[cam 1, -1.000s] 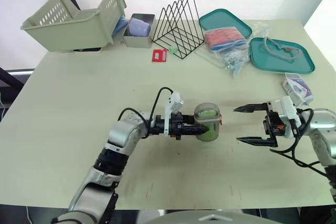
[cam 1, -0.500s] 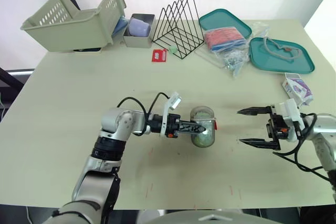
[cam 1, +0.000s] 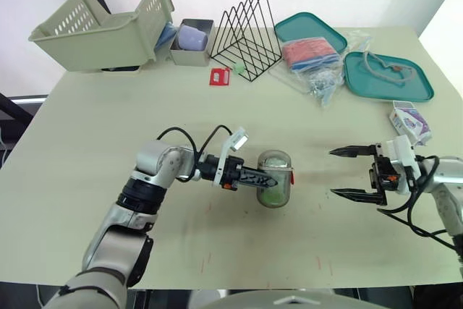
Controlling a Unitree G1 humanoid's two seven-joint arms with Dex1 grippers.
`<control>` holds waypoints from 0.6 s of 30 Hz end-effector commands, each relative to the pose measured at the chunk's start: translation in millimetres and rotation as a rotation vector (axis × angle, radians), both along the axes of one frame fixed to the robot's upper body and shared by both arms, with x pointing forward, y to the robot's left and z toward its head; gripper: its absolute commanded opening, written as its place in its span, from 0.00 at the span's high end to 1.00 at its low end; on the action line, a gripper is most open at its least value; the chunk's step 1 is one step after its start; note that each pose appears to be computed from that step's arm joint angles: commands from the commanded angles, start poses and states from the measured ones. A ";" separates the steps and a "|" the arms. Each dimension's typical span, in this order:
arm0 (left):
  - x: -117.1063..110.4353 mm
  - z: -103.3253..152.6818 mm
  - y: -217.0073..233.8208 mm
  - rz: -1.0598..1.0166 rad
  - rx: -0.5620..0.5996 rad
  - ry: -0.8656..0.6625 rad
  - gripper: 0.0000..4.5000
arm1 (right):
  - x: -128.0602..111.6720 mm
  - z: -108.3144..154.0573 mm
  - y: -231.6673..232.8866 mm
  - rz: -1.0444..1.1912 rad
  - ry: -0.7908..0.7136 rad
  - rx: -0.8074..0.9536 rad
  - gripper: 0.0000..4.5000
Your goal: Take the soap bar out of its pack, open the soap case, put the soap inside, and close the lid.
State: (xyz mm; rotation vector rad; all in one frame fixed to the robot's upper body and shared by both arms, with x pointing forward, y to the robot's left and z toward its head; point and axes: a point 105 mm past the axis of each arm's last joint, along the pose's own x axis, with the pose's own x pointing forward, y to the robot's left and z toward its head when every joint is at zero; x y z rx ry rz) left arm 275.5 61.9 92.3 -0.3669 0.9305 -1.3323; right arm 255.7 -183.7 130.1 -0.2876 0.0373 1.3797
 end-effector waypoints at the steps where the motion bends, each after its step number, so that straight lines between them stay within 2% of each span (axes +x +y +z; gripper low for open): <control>1: 5.3 -5.8 8.5 0.019 0.061 -0.043 0.06 | 0.9 6.3 1.9 0.005 -0.035 0.005 0.00; 2: 5.6 -5.3 10.1 0.017 0.062 -0.053 0.03 | 1.3 6.5 2.1 0.006 -0.035 0.005 0.00; 8: 7.7 5.0 25.6 0.009 0.066 -0.130 0.03 | 4.5 8.1 1.8 0.000 -0.034 0.005 0.00; 14: 11.3 25.4 49.8 0.001 0.057 -0.321 0.03 | 15.0 5.3 -1.4 -0.069 -0.015 -0.006 0.00; 18: 22.5 35.5 65.4 0.089 0.067 -0.511 0.03 | 30.2 -1.7 -2.7 -0.205 -0.008 -0.014 0.00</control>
